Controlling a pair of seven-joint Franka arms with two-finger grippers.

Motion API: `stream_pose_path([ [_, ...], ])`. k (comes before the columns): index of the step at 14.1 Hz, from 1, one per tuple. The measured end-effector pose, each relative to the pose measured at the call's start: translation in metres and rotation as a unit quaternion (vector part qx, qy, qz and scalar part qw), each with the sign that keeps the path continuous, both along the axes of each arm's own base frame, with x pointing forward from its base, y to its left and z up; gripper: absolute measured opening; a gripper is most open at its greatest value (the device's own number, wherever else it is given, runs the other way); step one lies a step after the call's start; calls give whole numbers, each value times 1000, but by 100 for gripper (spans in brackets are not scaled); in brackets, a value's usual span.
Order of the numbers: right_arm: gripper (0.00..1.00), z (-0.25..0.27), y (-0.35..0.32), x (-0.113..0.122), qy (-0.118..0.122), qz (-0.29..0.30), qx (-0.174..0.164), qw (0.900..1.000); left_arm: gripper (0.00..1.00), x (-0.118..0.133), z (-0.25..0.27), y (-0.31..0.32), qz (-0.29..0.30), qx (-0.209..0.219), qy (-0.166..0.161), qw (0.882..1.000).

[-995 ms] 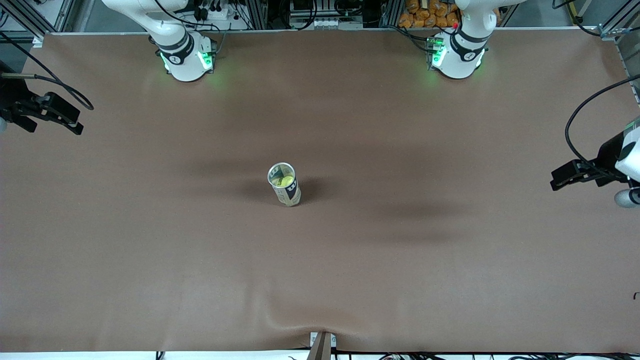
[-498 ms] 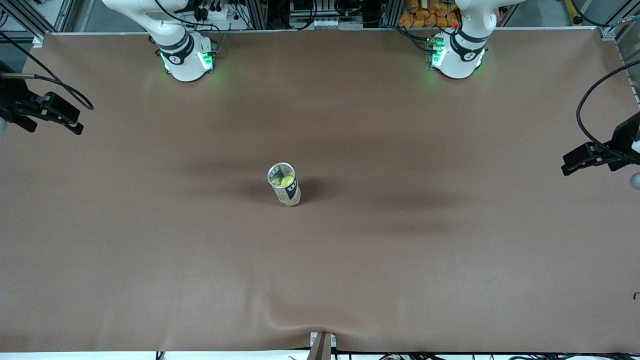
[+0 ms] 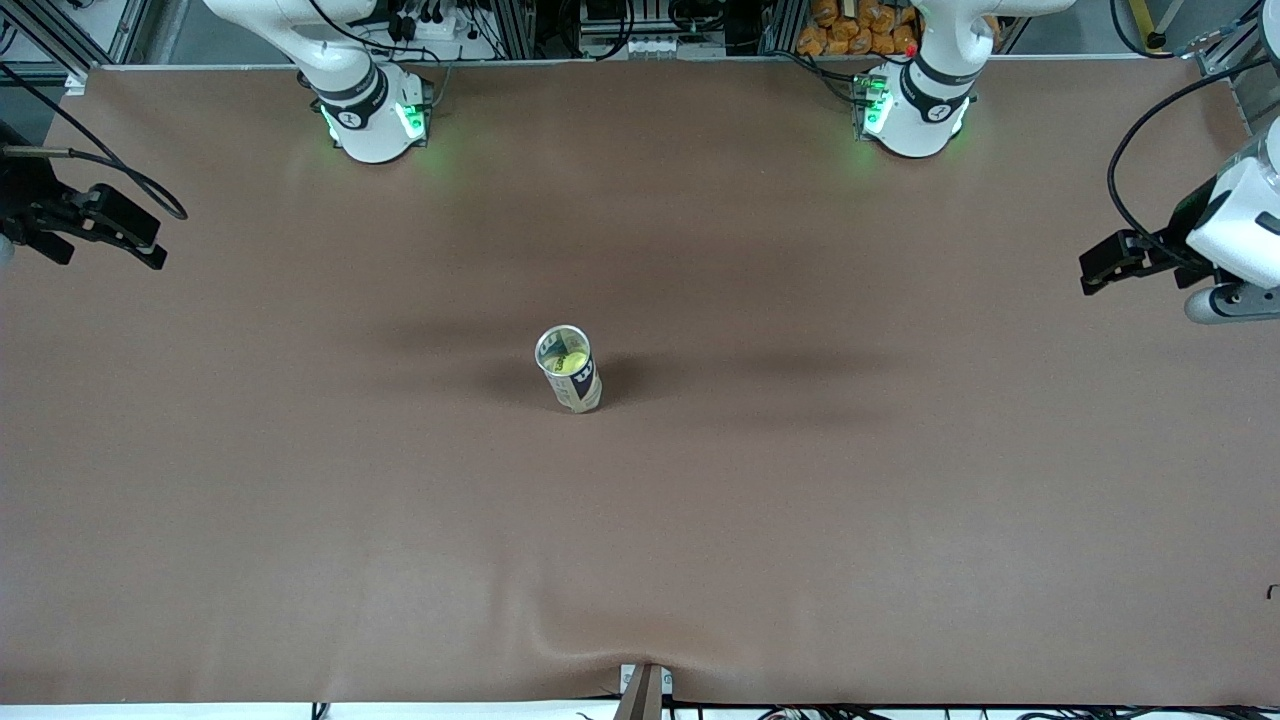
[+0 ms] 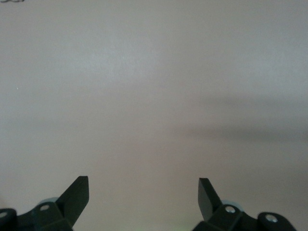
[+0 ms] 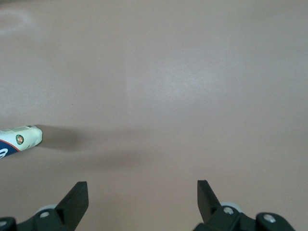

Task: Insert tennis ball vertically with right arm

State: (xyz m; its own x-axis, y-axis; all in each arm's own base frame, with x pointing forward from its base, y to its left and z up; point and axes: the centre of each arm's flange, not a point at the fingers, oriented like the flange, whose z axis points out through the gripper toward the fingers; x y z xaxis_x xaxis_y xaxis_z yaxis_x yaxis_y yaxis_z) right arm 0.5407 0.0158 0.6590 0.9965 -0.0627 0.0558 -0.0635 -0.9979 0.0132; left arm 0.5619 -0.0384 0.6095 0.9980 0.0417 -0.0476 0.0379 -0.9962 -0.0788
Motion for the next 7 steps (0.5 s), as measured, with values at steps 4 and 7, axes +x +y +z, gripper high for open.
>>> stream_pose_path([
  [4,100,0,0,0,0,0,0,1000,100,-17,27,1,2,0,5,1000],
  [7,100,0,0,0,0,0,0,1000,100,-22,33,-4,2,-28,9,1000],
])
